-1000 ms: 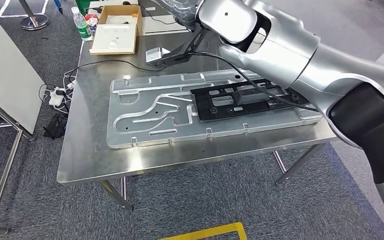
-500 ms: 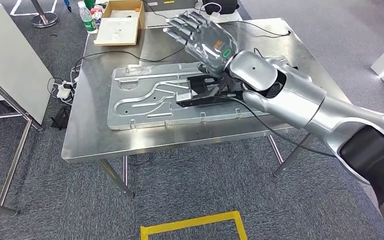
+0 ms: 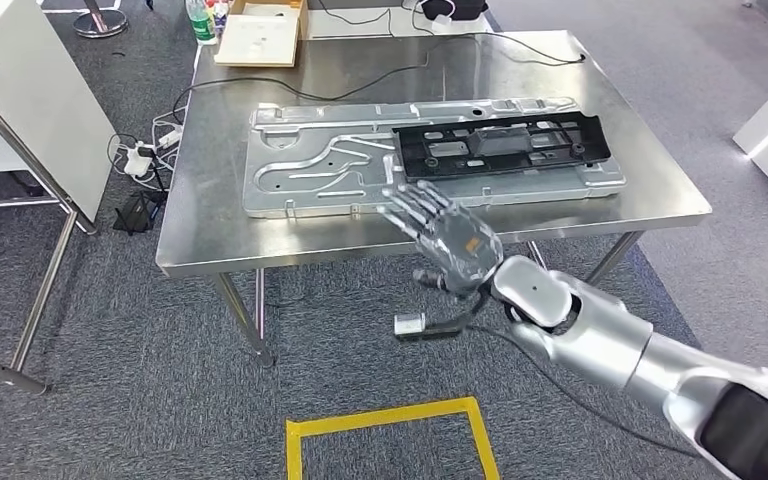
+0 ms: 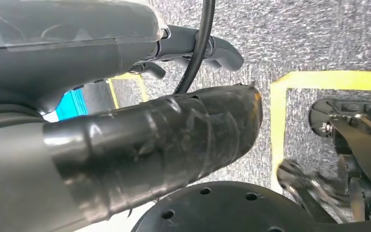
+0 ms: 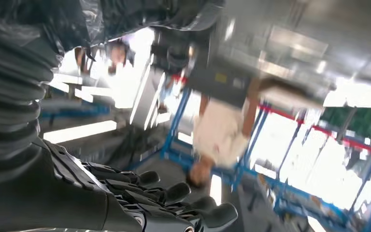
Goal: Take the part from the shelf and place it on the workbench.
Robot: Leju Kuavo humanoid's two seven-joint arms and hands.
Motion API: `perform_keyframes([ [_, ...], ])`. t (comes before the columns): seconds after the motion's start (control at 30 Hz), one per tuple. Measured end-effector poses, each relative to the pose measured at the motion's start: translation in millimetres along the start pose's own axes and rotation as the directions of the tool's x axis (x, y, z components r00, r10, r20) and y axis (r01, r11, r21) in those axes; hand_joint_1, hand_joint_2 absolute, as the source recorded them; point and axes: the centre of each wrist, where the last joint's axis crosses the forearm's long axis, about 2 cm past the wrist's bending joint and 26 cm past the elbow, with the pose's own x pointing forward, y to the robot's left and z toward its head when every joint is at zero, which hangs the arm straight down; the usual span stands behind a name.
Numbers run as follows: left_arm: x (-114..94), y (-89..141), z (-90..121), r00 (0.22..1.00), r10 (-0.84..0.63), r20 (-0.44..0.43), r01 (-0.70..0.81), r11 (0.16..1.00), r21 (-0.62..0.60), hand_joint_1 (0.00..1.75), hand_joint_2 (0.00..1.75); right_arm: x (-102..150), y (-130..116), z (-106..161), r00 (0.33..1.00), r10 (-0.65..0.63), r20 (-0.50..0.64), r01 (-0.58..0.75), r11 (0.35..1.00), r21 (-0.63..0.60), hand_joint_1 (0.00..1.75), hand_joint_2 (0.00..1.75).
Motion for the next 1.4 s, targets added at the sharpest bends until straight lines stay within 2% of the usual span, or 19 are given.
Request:
perform_keyframes([
  [0.17,-3.1,-3.1,0.1,1.000,0.007,-0.008,-0.007,1.000,0.000,0.00,0.00,30.7,54.6,49.1,0.993,-0.107,-0.039,0.109,0.992,0.055,0.00,0.00],
  [0.33,-6.6,-3.9,0.3,1.000,0.016,-0.013,-0.016,1.000,0.001,0.00,0.00,85.6,113.9,95.8,0.940,-0.320,-0.121,0.334,0.934,0.129,0.00,0.00],
  [0.43,-6.7,-4.2,0.3,1.000,0.014,-0.010,-0.014,1.000,0.000,0.00,0.00,117.7,151.0,121.9,0.868,-0.453,-0.204,0.485,0.861,0.150,0.00,0.00],
  [0.57,-5.9,-3.8,0.3,1.000,0.008,-0.007,-0.008,1.000,0.001,0.00,0.00,151.2,197.0,146.9,0.718,-0.605,-0.345,0.680,0.715,0.161,0.00,0.00],
  [0.73,-4.8,-4.5,0.2,1.000,-0.002,-0.003,0.002,1.000,-0.001,0.00,0.00,180.4,231.1,174.9,0.577,-0.642,-0.505,0.798,0.575,0.182,0.00,0.00],
  [0.83,-5.1,-4.7,0.2,1.000,-0.008,0.001,0.008,1.000,-0.002,0.00,0.00,196.9,244.6,193.3,0.455,-0.637,-0.622,0.876,0.445,0.185,0.00,0.00],
  [0.97,-7.7,-4.5,0.3,1.000,-0.009,0.003,0.009,1.000,-0.003,0.00,0.00,223.8,255.3,220.2,0.245,-0.596,-0.765,0.965,0.226,0.133,0.00,0.00],
  [1.07,-5.4,-5.6,0.2,1.000,-0.004,0.014,0.004,1.000,-0.006,0.00,0.00,239.8,258.2,237.9,0.018,-0.550,-0.835,0.999,0.045,-0.008,0.00,0.00],
  [1.13,-5.0,-6.5,0.2,1.000,0.004,0.017,-0.004,1.000,-0.007,0.00,0.00,246.6,258.7,243.4,-0.135,-0.517,-0.845,0.990,-0.041,-0.133,0.00,0.00],
  [1.2,-5.4,-7.4,0.2,1.000,0.009,0.018,-0.009,1.000,-0.007,0.00,0.00,253.5,258.9,250.4,-0.246,-0.471,-0.847,0.969,-0.091,-0.231,0.00,0.00],
  [1.3,-7.2,-8.5,0.3,1.000,0.018,0.017,-0.018,1.000,-0.005,0.00,0.00,263.6,258.4,258.6,-0.375,-0.387,-0.842,0.927,-0.132,-0.352,0.00,0.00],
  [1.4,-10.2,-10.0,0.5,1.000,0.026,0.013,-0.026,1.000,-0.002,0.00,0.00,267.5,258.1,260.7,-0.446,-0.327,-0.833,0.894,-0.131,-0.428,0.00,0.00],
])
